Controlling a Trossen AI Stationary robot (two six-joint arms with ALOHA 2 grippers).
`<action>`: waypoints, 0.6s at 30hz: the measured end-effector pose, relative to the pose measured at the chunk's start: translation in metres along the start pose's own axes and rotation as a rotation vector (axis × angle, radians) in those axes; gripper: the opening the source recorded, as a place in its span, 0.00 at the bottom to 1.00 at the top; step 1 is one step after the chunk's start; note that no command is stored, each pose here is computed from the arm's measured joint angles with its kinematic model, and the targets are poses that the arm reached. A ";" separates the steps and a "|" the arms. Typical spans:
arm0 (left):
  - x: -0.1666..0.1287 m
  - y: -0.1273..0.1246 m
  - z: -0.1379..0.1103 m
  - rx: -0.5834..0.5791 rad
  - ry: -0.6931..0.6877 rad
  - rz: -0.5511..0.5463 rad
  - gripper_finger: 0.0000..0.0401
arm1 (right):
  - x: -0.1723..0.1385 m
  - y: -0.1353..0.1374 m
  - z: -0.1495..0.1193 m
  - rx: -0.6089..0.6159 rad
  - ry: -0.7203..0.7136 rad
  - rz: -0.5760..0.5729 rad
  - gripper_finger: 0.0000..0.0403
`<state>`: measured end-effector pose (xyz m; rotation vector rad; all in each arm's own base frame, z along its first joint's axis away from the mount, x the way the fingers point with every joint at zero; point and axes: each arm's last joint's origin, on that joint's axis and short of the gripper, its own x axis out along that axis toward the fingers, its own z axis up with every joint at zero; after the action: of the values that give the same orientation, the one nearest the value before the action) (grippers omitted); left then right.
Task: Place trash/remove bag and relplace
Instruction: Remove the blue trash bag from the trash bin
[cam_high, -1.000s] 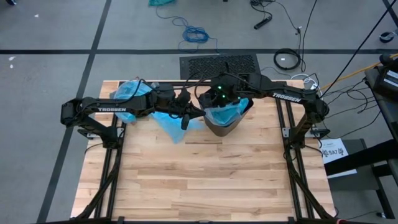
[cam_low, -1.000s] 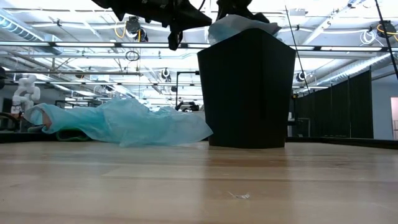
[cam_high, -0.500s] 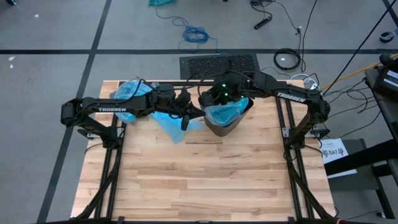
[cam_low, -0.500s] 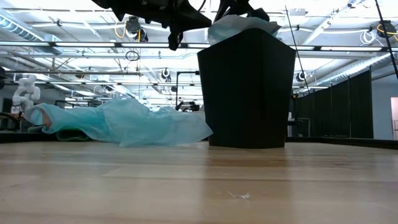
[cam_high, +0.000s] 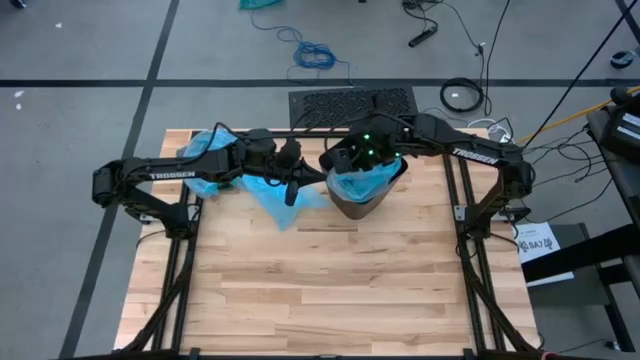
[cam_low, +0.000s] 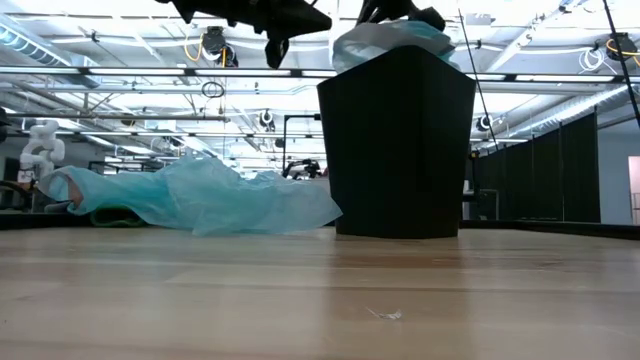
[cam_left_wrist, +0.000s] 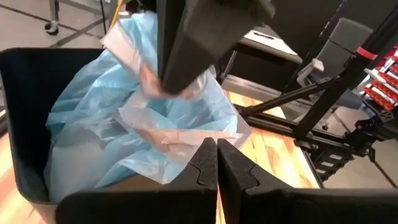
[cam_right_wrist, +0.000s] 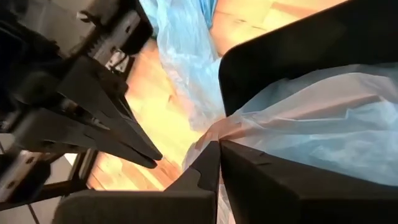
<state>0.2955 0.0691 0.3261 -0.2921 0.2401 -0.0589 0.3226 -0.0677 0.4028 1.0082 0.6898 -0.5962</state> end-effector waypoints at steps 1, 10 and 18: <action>0.000 0.000 0.000 0.003 0.002 0.001 0.00 | 0.002 0.000 0.000 0.000 0.005 -0.003 0.03; -0.015 0.013 -0.002 0.007 0.067 0.069 0.00 | 0.018 0.002 0.001 0.057 0.059 0.009 0.22; -0.028 0.018 -0.002 0.054 0.110 0.108 0.00 | 0.032 0.008 0.005 0.071 0.035 0.045 0.35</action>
<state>0.2683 0.0890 0.3256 -0.2219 0.3628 0.0254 0.3499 -0.0730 0.3852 1.1001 0.6792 -0.5684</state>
